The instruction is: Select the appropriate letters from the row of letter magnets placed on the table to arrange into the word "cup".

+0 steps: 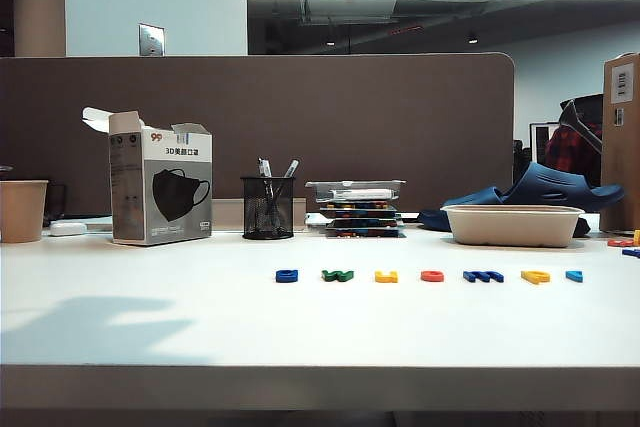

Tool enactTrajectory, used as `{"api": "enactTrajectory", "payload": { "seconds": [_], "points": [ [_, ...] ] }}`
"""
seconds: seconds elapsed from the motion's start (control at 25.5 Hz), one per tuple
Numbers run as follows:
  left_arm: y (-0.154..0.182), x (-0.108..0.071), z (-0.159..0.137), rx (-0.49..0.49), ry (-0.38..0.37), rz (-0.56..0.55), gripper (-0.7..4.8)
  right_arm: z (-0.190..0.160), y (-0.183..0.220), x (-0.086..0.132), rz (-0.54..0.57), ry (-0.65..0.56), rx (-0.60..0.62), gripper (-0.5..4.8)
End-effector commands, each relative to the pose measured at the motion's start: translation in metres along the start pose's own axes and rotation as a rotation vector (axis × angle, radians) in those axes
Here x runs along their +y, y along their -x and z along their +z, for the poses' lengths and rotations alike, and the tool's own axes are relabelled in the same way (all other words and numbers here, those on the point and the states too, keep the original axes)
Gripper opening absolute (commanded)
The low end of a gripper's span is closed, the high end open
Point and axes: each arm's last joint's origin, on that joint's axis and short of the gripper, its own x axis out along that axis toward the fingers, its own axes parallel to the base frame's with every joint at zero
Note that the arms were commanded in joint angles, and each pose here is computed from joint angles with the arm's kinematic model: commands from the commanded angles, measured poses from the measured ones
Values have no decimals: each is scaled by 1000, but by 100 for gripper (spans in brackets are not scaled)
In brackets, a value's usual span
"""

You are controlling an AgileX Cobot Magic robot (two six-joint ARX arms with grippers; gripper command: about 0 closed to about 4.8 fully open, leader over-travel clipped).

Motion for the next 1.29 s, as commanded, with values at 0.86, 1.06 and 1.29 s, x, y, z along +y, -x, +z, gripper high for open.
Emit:
{"api": "enactTrajectory", "payload": {
  "seconds": [0.86,1.06,1.29],
  "points": [
    [2,-1,1,-11,-4,-8,-5,-9,-183,90,215,-112,691,4],
    [2,-1,1,-11,-4,-8,-5,-41,-215,104,193,-102,838,68],
    [2,-1,1,-11,-4,-8,-5,-88,-253,110,92,-51,1025,105]
  ]
}}
